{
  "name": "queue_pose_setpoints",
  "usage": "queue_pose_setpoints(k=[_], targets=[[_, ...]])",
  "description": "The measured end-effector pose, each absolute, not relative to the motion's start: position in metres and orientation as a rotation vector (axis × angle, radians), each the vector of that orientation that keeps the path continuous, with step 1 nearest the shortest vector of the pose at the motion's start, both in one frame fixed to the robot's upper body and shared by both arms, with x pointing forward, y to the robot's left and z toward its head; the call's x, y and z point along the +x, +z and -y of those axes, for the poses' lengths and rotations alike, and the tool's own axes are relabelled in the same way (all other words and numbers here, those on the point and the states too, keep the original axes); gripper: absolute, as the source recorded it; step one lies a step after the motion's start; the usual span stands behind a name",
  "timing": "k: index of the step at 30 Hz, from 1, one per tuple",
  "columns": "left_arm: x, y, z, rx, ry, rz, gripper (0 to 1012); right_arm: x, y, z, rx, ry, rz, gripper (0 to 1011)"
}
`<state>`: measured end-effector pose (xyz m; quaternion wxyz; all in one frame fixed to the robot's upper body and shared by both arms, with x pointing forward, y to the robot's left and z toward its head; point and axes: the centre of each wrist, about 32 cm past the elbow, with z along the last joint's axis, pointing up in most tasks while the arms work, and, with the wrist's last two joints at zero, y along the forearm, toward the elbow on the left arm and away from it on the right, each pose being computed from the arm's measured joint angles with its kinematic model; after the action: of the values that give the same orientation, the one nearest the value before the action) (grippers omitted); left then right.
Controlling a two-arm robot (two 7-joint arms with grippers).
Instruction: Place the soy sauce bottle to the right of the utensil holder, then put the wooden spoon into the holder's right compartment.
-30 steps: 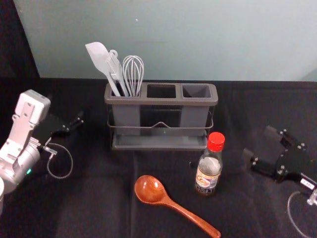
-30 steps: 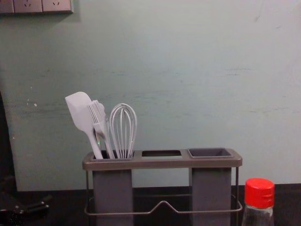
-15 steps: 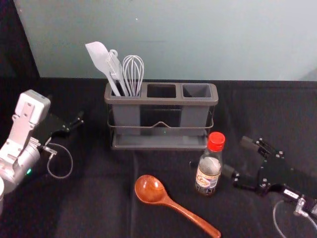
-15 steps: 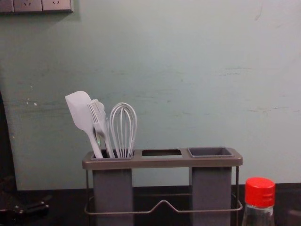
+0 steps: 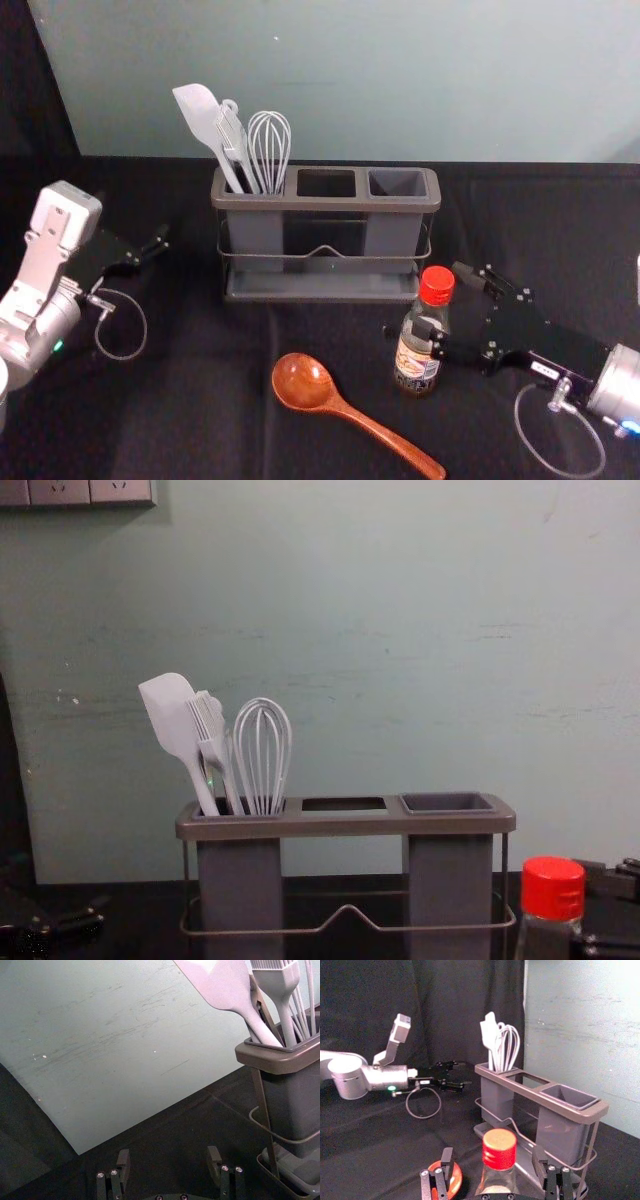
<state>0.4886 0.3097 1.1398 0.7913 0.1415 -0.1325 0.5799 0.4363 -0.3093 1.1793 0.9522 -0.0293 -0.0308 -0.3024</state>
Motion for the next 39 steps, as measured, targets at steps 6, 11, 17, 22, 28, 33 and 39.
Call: queue_pose_setpoints(k=[6, 11, 17, 22, 28, 33, 39], targets=[[0.489, 1.14, -0.31, 0.304, 1.248, 0.285, 1005, 0.442, 1.18, 0.306, -0.056, -0.631, 0.068, 1002], [0.489, 1.14, -0.31, 0.304, 1.248, 0.285, 1005, 0.447, 1.179, 0.303, -0.051, -0.637, 0.067, 1002], [0.489, 1.14, -0.31, 0.304, 1.248, 0.285, 1005, 0.451, 1.178, 0.297, -0.056, -0.634, 0.067, 1003], [0.489, 1.14, -0.31, 0.304, 1.248, 0.285, 1005, 0.452, 1.178, 0.296, -0.06, -0.632, 0.073, 1002], [0.489, 1.14, -0.31, 0.304, 1.248, 0.285, 1005, 0.452, 1.178, 0.296, -0.059, -0.633, 0.071, 986], [0.489, 1.14, -0.31, 0.304, 1.248, 0.285, 1005, 0.452, 1.178, 0.296, -0.058, -0.634, 0.071, 866], [0.489, 1.14, -0.31, 0.304, 1.248, 0.285, 1005, 0.452, 1.178, 0.297, -0.058, -0.634, 0.071, 685]])
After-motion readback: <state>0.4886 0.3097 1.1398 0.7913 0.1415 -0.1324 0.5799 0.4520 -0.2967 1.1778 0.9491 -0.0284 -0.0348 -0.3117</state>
